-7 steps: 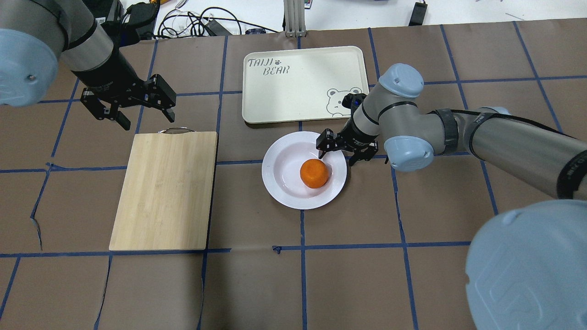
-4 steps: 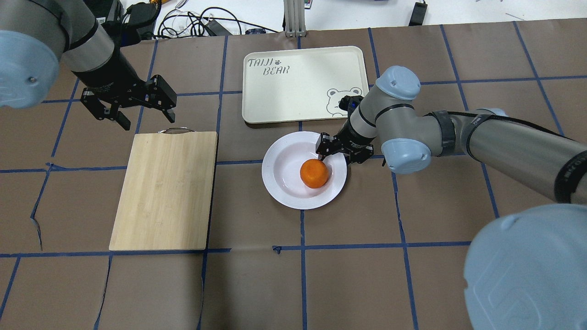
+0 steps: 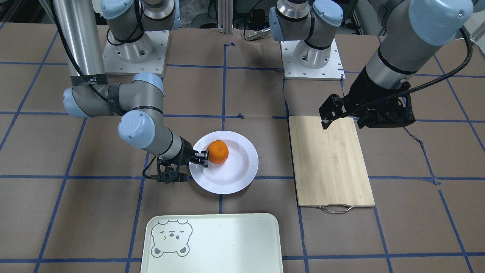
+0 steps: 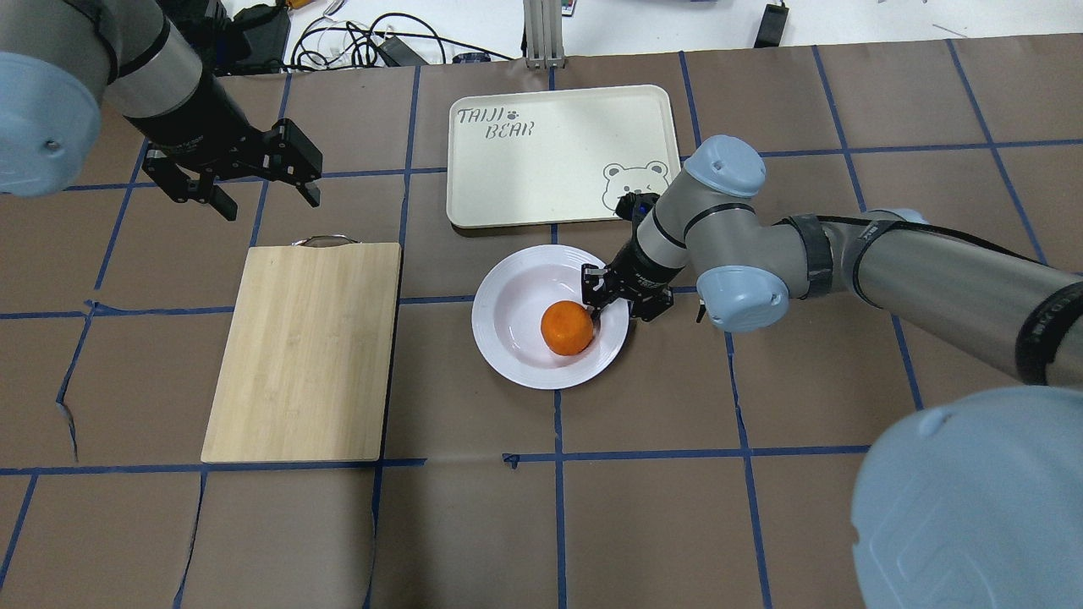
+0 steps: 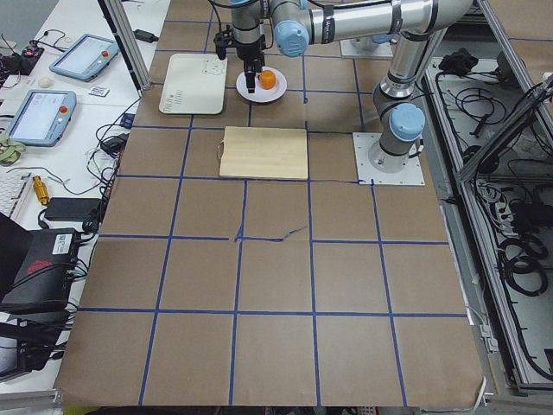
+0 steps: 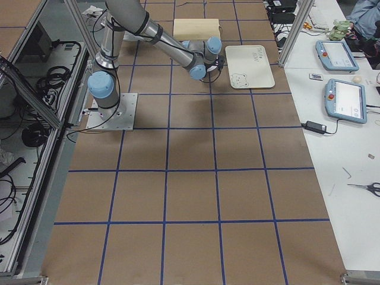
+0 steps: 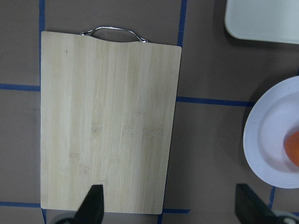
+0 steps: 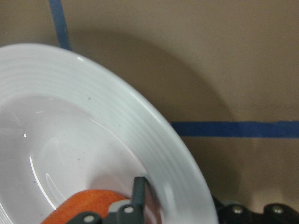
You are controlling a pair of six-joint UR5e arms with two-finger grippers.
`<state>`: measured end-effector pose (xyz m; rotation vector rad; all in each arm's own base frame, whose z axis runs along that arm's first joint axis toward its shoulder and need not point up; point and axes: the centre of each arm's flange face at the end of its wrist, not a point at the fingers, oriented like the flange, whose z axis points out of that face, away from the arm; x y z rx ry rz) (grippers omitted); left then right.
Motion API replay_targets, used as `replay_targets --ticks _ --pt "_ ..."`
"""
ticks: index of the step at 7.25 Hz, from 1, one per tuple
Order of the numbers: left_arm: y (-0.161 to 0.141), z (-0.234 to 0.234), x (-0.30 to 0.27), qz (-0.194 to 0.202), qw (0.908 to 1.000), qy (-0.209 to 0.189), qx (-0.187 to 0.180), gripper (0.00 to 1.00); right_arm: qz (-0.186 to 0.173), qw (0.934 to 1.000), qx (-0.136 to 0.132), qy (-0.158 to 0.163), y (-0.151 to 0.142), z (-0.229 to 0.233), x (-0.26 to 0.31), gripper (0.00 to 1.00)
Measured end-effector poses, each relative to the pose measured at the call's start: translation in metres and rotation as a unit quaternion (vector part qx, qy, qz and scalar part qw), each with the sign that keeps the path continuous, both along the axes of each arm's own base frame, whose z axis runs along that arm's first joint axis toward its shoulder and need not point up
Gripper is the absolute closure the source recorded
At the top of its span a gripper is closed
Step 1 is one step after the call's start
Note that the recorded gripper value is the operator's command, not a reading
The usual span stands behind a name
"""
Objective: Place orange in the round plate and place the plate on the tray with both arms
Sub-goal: 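Grip the plate rim with the right gripper and lift it, then carry the plate with the orange onto the bear tray with the right gripper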
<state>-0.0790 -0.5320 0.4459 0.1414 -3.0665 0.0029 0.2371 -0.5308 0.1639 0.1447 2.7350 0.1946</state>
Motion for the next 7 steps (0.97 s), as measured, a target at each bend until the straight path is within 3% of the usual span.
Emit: replay_targets --ticks 4,7 --pt "-0.001 -0.003 -0.01 -0.011 0.9999 -0.003 -0.002 0.0 -0.037 0.9988 0.022 -0.024 -0.017 0.027 -0.005 1.0" --pt "0.0 -0.005 -0.012 -0.012 0.9999 -0.004 0.0 0.0 -0.05 0.9978 -0.023 -0.036 -0.052 0.066 -0.008 1.0"
